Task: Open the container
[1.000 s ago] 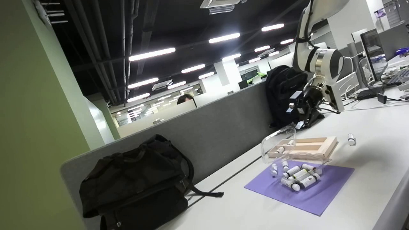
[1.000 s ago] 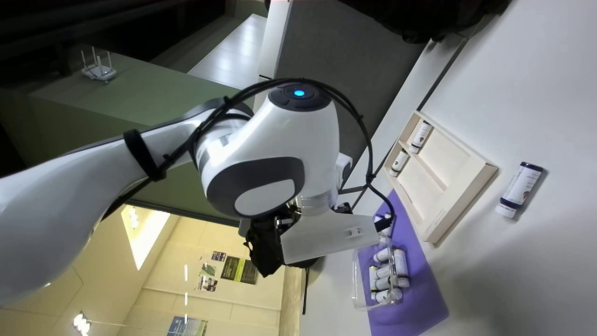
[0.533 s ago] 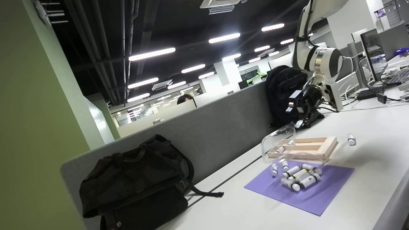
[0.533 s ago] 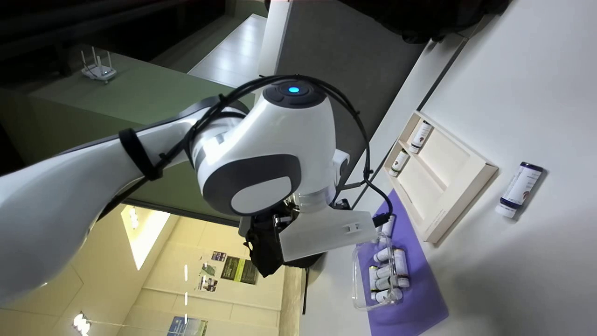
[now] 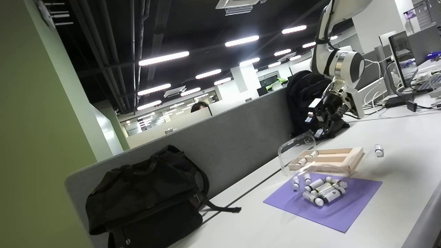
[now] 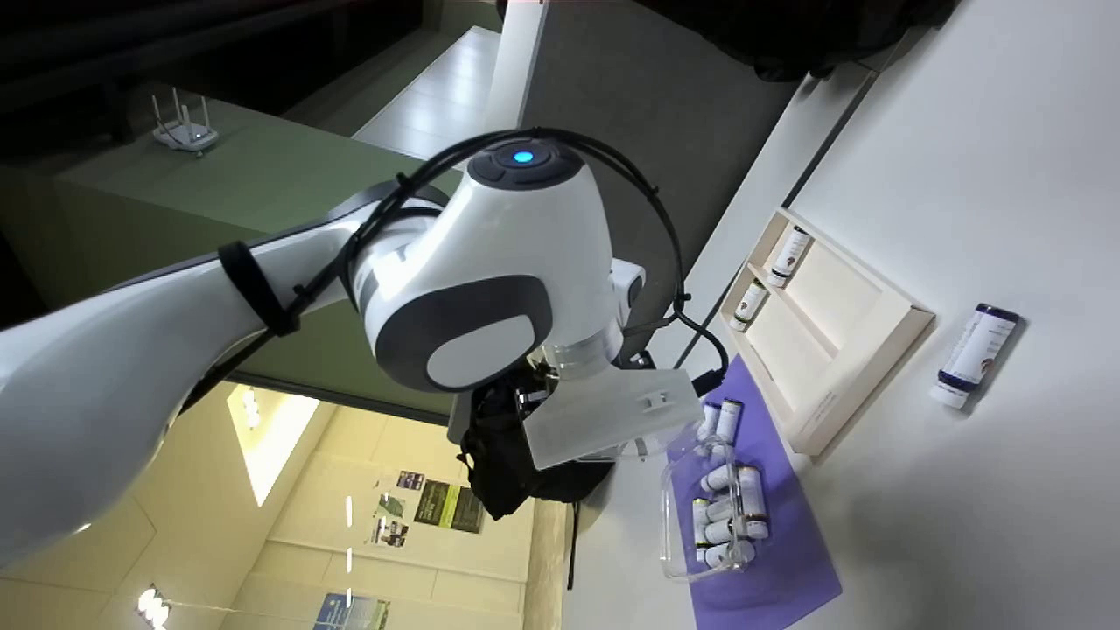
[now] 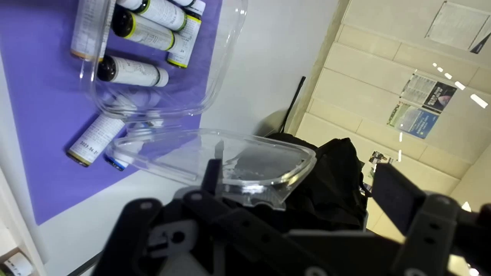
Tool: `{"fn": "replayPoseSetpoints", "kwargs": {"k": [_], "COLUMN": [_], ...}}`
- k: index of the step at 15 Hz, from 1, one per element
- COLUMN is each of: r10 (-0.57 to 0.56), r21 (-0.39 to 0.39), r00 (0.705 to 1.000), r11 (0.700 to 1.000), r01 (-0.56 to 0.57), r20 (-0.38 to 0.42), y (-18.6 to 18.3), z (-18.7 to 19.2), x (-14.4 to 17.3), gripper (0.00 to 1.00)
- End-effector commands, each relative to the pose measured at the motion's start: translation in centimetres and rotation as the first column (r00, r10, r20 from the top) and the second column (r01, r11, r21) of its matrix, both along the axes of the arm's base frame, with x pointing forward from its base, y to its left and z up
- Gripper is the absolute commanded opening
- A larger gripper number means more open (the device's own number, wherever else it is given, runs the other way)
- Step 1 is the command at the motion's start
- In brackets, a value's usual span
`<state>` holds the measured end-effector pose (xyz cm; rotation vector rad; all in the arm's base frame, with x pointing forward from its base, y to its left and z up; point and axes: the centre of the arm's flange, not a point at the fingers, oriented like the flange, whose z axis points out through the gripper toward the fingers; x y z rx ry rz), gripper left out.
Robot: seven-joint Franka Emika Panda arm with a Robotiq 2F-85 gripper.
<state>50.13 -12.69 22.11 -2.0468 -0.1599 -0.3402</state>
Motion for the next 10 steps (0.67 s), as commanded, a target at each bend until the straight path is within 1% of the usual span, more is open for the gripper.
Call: {"fn": "replayPoseSetpoints", "kwargs": {"k": [1, 7, 10], "r10": [-0.011, -0.027, -0.032], "r21": [-0.036, -0.087, -0.108], "r00": [1.000, 0.998, 0.998], "r11": [0.999, 0.996, 0.993], "r01": [0.012, 0.032, 0.038], "r20": [0.020, 0.051, 0.056], "y": [0.1, 0.1, -0.1], "z": [0.7, 1.5, 2.3], "x": [2.0, 4.3, 5.0], "gripper": [1.00, 1.00, 1.00]}}
